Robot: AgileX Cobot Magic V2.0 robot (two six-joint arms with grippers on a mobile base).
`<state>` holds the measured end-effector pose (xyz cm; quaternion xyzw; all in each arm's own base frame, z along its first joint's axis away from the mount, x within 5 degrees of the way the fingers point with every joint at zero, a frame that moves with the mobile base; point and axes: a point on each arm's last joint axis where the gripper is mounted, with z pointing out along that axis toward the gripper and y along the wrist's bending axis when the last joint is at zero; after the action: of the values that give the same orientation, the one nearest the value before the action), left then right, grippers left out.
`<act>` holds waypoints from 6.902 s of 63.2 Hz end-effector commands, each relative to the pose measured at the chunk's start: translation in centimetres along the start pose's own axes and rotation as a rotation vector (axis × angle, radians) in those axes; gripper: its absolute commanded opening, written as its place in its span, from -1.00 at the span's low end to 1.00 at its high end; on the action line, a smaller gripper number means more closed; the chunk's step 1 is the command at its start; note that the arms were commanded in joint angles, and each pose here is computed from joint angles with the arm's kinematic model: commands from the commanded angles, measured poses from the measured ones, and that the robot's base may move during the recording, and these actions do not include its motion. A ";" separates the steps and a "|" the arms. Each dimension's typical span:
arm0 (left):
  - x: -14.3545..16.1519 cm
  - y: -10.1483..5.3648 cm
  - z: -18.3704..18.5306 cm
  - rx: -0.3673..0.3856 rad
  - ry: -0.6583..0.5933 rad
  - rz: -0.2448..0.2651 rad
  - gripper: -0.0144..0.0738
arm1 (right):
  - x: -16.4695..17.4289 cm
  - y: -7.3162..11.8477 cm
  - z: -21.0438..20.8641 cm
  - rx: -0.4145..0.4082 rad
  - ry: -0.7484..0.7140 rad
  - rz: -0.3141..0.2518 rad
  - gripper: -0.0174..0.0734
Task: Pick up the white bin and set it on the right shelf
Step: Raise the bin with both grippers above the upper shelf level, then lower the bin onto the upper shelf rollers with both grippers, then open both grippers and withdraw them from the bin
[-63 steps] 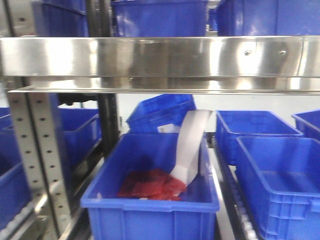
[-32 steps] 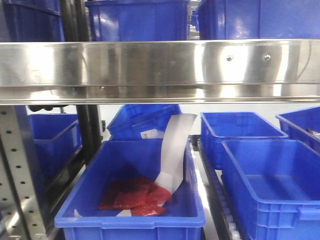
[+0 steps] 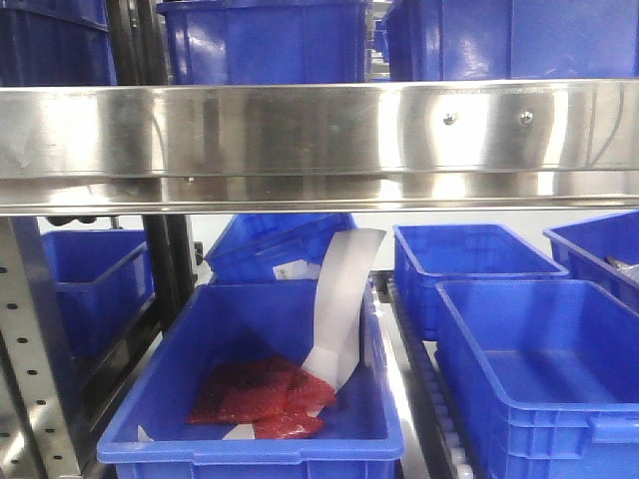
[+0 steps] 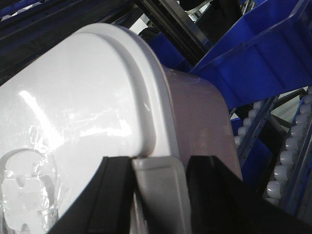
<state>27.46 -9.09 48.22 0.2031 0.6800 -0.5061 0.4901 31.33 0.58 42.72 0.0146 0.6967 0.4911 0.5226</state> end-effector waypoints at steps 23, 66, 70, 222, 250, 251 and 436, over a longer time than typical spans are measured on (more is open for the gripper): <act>0.2 -5.5 -0.4 0.328 0.066 0.019 -0.96 | 0.6 5.2 -0.4 -0.274 0.074 -0.023 -0.48; 0.1 -5.6 -0.4 0.334 0.061 0.016 -0.96 | 0.5 5.3 -0.4 -0.285 0.061 -0.007 -0.48; 0.0 -5.6 -0.5 0.340 0.047 0.007 -0.96 | 0.4 5.4 -0.5 -0.295 0.058 0.028 -0.48; -1.8 9.7 1.0 -0.535 0.059 0.281 0.54 | -0.8 -1.5 11.5 0.099 0.148 -0.406 0.78; -2.3 2.0 -1.1 -0.362 0.163 0.357 -0.22 | -2.6 6.5 5.7 -0.041 0.149 -0.474 -0.21; -2.3 1.8 -1.2 -0.355 0.169 0.359 -0.30 | -2.6 6.9 5.4 -0.048 0.152 -0.481 -0.27; 22.4 -2.8 -16.2 -0.955 -0.351 0.553 -0.94 | 19.4 5.9 -18.8 0.497 -0.348 -0.700 -0.47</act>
<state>8.41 -0.83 29.32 0.0503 0.7176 -0.0188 0.6944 5.72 1.79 31.23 -0.0341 0.6788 0.1014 0.7265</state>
